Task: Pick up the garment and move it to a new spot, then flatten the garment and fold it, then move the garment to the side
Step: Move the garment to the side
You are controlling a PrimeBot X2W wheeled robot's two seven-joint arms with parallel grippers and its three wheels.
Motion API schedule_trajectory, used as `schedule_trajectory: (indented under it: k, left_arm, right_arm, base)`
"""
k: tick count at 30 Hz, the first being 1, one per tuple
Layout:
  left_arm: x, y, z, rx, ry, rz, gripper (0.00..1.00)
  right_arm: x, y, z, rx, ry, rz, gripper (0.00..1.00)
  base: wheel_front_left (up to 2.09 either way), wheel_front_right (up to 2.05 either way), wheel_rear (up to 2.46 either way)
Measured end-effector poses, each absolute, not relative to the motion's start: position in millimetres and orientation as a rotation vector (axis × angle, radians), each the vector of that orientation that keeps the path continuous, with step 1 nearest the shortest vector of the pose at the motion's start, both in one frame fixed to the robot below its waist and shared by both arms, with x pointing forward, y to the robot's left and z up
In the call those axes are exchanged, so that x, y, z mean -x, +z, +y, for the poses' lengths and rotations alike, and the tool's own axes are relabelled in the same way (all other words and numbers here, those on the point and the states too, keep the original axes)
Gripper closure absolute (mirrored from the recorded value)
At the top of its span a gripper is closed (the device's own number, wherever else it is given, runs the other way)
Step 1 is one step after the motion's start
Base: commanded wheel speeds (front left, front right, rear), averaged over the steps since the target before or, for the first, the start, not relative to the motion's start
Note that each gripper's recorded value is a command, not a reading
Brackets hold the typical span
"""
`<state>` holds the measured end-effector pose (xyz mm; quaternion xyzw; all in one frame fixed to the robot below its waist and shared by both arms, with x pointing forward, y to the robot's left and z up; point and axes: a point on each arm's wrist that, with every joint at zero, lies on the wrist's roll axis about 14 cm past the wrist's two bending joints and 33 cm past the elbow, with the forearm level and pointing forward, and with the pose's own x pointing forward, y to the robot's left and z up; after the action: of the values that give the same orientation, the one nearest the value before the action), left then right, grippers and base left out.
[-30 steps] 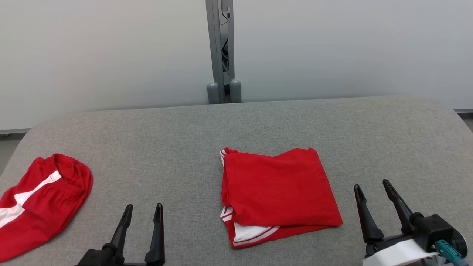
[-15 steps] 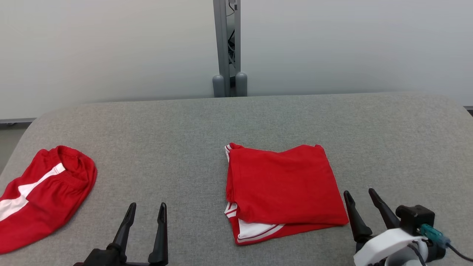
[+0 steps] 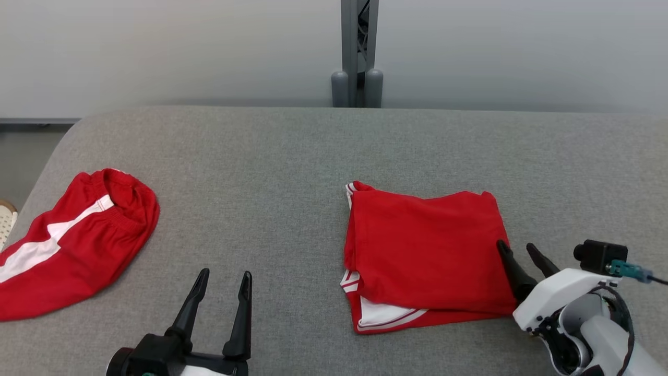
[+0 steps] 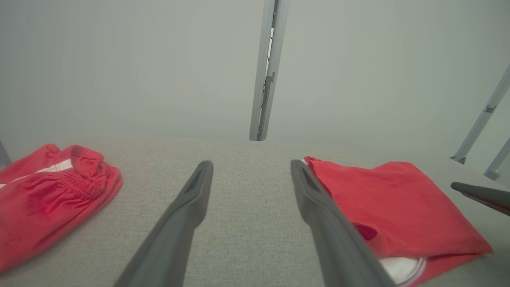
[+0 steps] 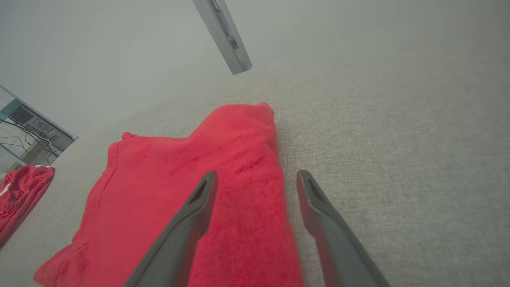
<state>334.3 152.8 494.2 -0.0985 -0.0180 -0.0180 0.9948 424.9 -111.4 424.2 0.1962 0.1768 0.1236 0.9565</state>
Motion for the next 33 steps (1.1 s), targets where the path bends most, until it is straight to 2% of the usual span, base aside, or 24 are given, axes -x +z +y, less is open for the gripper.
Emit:
schedule_trajectory:
  k: [11,12,13,15,16,17,27,33]
  left_arm:
    - [-349,481,163,0.181,-0.008,0.005,0.00]
    - [-350,480,163,0.180,-0.007,0.009,0.00]
    - [-351,479,163,0.179,-0.007,0.011,0.00]
    - [-353,478,162,0.175,-0.011,0.013,0.00]
    - [-354,478,161,0.176,-0.014,0.013,0.00]
    - [-355,478,160,0.176,-0.018,0.012,0.00]
    - [-364,479,144,0.167,-0.078,0.010,0.00]
    - [-380,479,120,0.156,-0.167,0.003,0.00]
  right_arm:
    - [-447,389,-100,-0.395,0.280,0.489,0.00]
    - [-446,387,-97,-0.395,0.289,0.500,0.05]
    - [-446,385,-95,-0.394,0.297,0.507,0.47]
    - [-447,386,-95,-0.388,0.304,0.497,0.83]
    - [-449,388,-97,-0.384,0.303,0.484,0.83]
    - [-451,390,-100,-0.379,0.300,0.470,0.98]
    - [-466,415,-133,-0.278,0.263,0.347,1.00]
    - [-482,453,-171,-0.231,0.187,0.204,1.00]
  base:
    - [0.00,0.00,0.00]
    - [0.00,0.00,0.00]
    - [0.00,0.00,0.00]
    - [0.00,0.00,0.00]
    - [0.00,0.00,0.00]
    - [0.00,0.00,0.00]
    - [0.00,0.00,0.00]
    - [0.00,0.00,0.00]
